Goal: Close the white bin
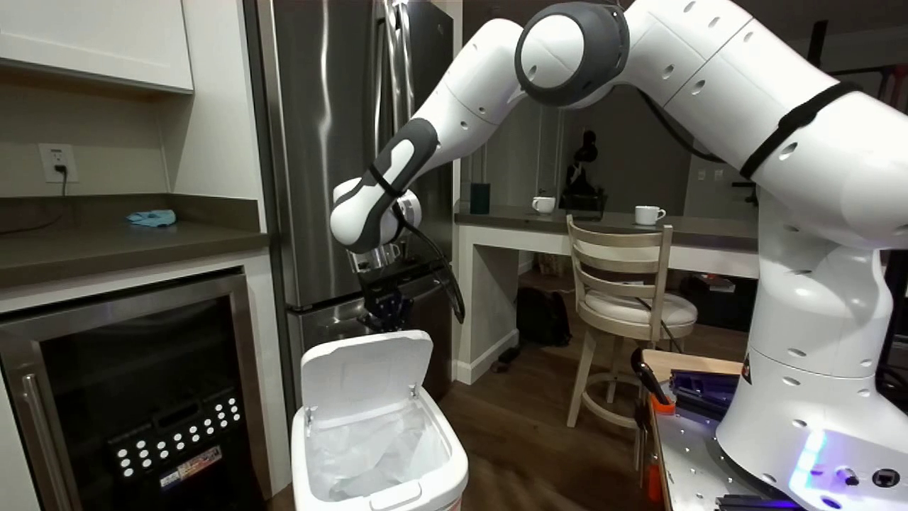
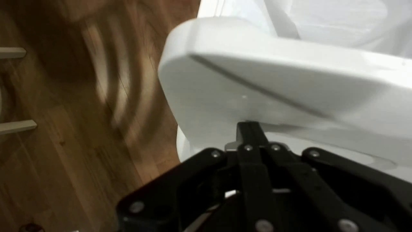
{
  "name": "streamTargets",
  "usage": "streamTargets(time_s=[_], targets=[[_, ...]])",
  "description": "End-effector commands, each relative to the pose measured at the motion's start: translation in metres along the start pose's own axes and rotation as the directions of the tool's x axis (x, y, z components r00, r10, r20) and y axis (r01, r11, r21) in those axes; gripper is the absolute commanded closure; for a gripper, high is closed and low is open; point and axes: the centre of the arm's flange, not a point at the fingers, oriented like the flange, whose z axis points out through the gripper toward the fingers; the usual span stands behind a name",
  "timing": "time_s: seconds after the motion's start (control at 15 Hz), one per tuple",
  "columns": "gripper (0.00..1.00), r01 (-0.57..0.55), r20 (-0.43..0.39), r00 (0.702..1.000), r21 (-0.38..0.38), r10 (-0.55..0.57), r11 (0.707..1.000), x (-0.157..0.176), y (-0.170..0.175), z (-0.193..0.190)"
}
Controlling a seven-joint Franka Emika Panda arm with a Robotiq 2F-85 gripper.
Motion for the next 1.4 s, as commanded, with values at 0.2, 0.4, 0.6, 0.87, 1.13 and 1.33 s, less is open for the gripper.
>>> streamTargets(time_s=[0.2, 0.4, 0.6, 0.87, 1.13, 1.33], targets=[[1.0, 0.007, 0.084, 0.996, 0.095, -0.015, 0.995, -0.109, 0.0, 0.057], [1.0, 0.051, 0.034, 0.998, 0.178, -0.058, 0.983, -0.131, -0.008, 0.104], [1.0, 0.132, -0.112, 0.988, 0.227, -0.109, 0.965, -0.13, -0.015, 0.139], [1.0, 0.229, -0.238, 0.956, 0.24, -0.172, 0.943, -0.132, -0.014, 0.182], [1.0, 0.274, -0.277, 0.94, 0.267, -0.199, 0.924, -0.135, -0.015, 0.188], [1.0, 0.295, -0.297, 0.931, 0.272, -0.212, 0.916, -0.125, -0.02, 0.15]])
